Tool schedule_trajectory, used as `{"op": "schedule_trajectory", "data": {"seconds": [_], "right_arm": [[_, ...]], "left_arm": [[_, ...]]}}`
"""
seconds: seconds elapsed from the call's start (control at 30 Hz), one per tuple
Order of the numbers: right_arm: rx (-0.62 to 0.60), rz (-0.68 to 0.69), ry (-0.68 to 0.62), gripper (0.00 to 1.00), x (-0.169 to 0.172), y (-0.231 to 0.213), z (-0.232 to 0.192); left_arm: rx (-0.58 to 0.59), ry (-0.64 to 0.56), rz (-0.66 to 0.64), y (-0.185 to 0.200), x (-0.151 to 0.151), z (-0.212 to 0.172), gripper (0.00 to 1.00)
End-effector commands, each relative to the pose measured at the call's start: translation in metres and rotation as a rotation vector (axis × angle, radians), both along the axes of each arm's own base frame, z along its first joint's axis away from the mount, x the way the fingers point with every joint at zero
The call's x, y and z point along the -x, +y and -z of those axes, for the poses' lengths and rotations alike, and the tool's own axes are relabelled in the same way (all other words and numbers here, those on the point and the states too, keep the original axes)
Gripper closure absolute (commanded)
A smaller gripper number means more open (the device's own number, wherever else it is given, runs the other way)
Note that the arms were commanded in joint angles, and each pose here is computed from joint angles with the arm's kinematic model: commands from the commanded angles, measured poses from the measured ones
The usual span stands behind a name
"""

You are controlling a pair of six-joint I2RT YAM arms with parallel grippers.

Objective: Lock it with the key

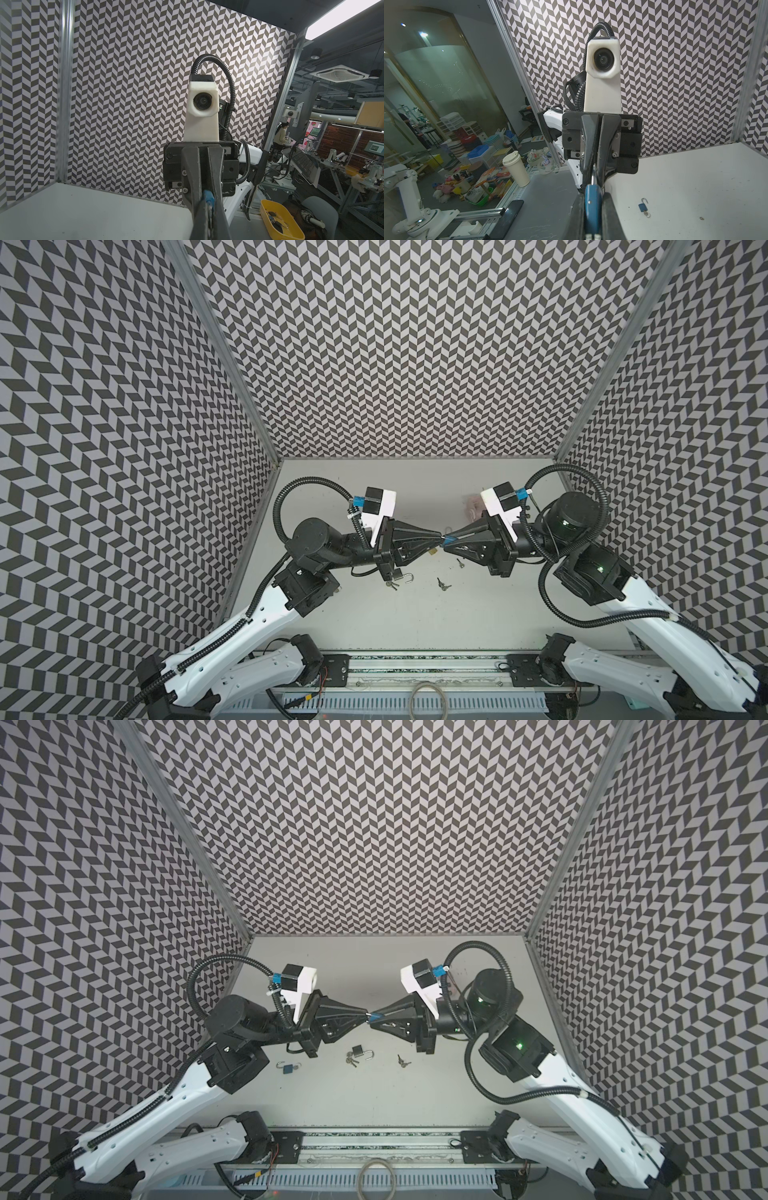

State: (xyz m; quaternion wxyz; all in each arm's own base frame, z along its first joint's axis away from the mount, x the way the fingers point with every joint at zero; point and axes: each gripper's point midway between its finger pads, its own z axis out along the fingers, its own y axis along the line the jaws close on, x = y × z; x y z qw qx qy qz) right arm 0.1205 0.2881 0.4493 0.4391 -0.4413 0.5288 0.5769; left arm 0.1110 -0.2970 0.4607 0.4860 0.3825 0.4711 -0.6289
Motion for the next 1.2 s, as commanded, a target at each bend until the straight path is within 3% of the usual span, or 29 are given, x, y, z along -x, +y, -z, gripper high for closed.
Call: {"op": "schedule_trajectory", "data": {"seconds": [0.0, 0.53, 0.93, 0.97, 1.0, 1.07, 1.1, 1.17], "right_arm": [[-0.071, 0.063, -0.082, 1.0, -0.009, -0.002, -0.018], [-0.047, 0.043, -0.084, 1.0, -0.005, -0.002, -0.011], [-0.058, 0.053, -0.081, 1.0, -0.007, -0.002, -0.015], [-0.073, 0.039, -0.078, 1.0, -0.006, 0.003, -0.018], [-0.073, -0.006, -0.077, 1.0, -0.002, 0.016, -0.019], [-0.073, -0.061, -0.133, 1.0, 0.005, 0.039, -0.034], [-0.052, -0.075, -0.141, 1.0, 0.006, 0.041, -0.04], [-0.02, -0.018, -0.151, 1.0, 0.002, 0.035, -0.043]], "left_arm": [[-0.071, 0.023, 0.087, -0.004, 0.018, 0.011, 1.0], [-0.033, -0.018, 0.016, 0.017, 0.016, -0.014, 1.0], [-0.039, -0.019, 0.006, 0.016, 0.012, -0.012, 1.0], [-0.023, -0.007, 0.049, 0.007, 0.014, -0.007, 1.0], [-0.046, 0.045, 0.195, -0.029, 0.036, 0.019, 1.0], [-0.238, 0.089, 0.397, -0.106, 0.088, 0.083, 1.0], [-0.246, 0.128, 0.448, -0.111, 0.097, 0.099, 1.0], [-0.097, 0.142, 0.376, -0.08, 0.08, 0.082, 1.0]]}}
